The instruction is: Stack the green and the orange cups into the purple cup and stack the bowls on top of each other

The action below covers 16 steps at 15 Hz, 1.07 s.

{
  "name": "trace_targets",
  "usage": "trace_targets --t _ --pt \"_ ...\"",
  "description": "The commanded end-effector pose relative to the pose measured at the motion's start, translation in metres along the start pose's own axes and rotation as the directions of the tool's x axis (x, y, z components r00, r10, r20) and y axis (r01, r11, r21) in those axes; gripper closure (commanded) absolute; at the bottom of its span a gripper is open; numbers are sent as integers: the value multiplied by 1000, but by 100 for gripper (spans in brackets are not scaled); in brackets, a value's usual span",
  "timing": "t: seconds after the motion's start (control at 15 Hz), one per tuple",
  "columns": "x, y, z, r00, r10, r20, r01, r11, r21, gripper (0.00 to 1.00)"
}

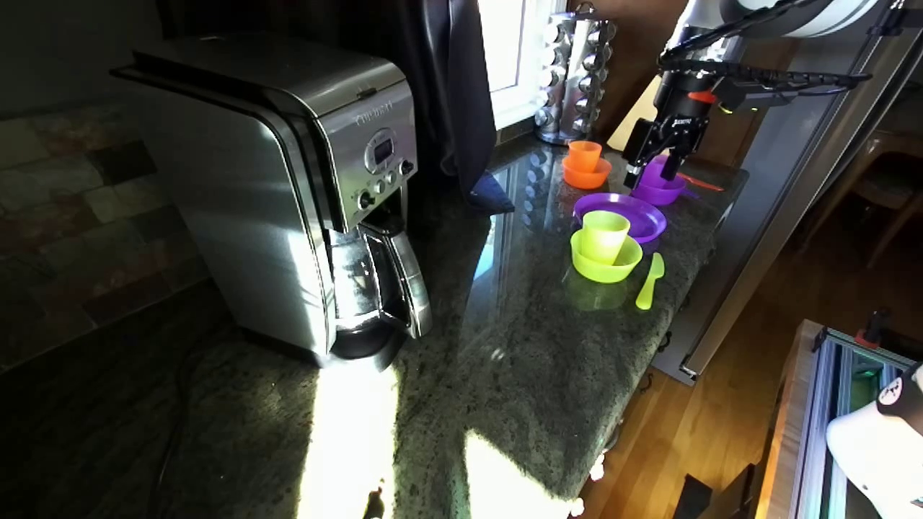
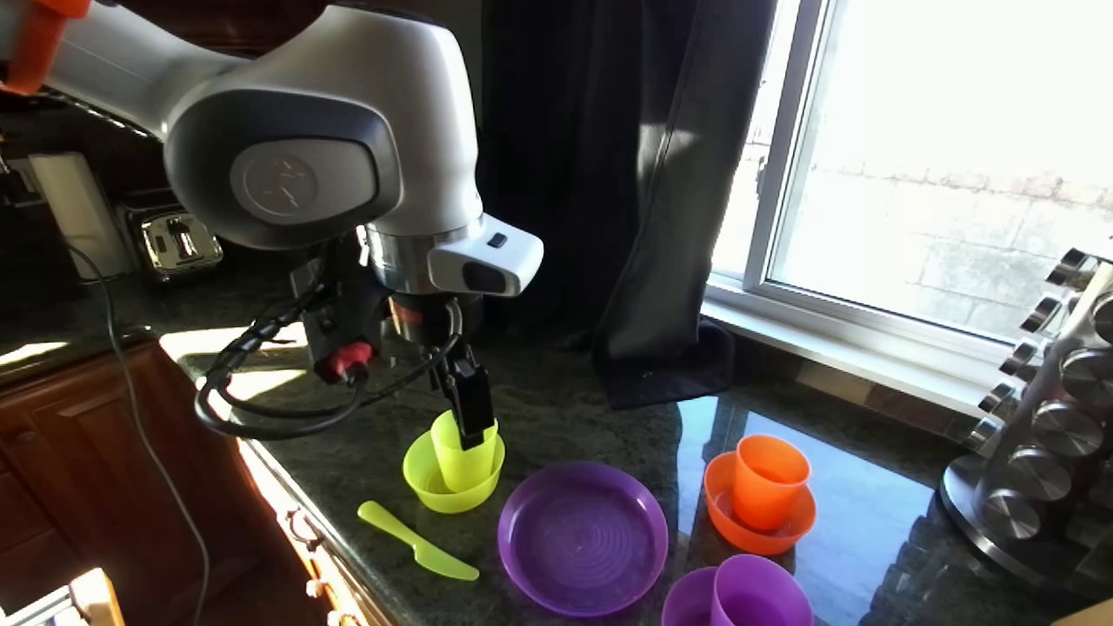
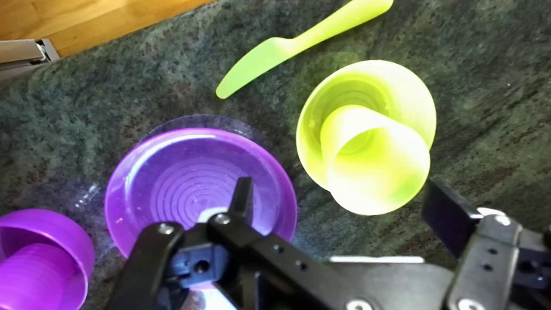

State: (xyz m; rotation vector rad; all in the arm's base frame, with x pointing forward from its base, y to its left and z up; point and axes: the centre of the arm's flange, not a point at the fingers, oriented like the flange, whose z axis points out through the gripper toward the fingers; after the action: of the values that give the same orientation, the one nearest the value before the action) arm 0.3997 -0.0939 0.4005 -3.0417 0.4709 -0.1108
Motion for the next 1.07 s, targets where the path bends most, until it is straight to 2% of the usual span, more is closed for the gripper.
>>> trace_targets --t 0.0,0.33,0.4,1.0 --pt "0 2 3 1000 4 6 -4 1000 0 0" --pt "2 1 0 1000 1 0 -1 1000 0 0" --pt "9 0 15 993 28 117 -26 999 -25 0" --pt "29 13 60 988 63 142 -63 998 -8 0"
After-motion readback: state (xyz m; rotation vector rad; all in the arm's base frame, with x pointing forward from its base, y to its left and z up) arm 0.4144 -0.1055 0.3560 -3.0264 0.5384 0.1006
